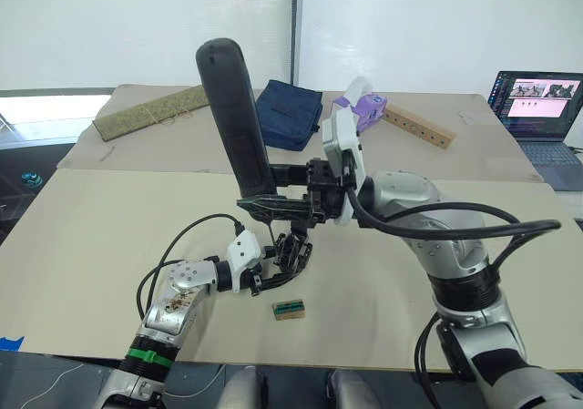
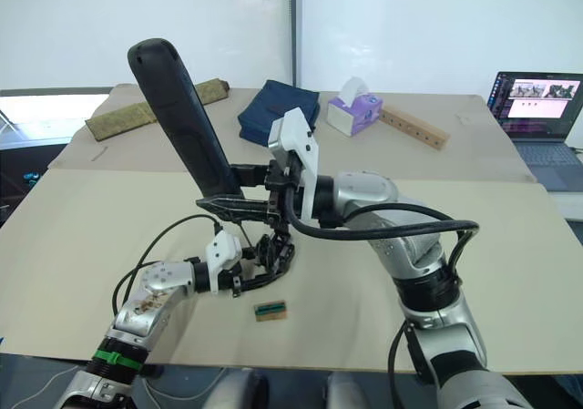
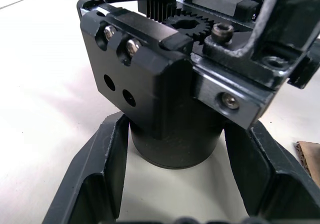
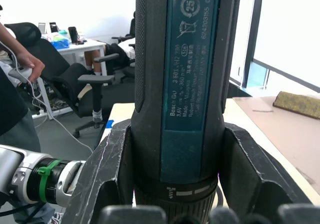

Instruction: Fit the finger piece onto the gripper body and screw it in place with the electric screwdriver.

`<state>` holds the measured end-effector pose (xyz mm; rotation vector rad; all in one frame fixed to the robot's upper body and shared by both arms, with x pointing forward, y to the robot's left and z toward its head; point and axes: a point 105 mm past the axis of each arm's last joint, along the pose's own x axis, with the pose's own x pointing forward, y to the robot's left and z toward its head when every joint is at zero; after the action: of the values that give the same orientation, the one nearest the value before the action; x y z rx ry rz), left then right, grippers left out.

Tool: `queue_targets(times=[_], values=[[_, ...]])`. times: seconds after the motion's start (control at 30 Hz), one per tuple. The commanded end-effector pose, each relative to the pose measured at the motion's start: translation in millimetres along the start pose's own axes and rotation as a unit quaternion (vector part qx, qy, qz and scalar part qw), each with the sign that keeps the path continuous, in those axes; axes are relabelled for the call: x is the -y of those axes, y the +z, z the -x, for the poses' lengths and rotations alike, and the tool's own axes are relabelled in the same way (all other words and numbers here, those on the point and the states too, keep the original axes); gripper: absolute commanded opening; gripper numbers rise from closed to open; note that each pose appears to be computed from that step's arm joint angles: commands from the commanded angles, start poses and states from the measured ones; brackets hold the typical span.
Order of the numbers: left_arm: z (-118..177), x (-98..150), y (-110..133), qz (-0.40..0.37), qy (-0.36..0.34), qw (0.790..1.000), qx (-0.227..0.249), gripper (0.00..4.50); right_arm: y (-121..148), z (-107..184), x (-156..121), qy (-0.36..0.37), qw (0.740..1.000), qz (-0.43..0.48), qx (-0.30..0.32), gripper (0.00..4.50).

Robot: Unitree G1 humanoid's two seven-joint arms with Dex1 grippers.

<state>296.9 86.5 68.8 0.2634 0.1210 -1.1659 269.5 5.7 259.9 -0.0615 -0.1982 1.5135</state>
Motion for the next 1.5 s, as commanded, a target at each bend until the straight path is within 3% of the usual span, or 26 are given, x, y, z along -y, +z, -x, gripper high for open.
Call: queue_targets(times=[0.03,1.5], values=[[-5,16,-16,0.025,-0.029,0.999,-0.026,2.37,15,0,-4,0.009,0.999,0.032,0.025,1.93],[-3,17,-19,0.034,-0.027,0.999,-0.032,2.37,1,2,-2,-0.007,0.999,0.026,0.029,1.93]])
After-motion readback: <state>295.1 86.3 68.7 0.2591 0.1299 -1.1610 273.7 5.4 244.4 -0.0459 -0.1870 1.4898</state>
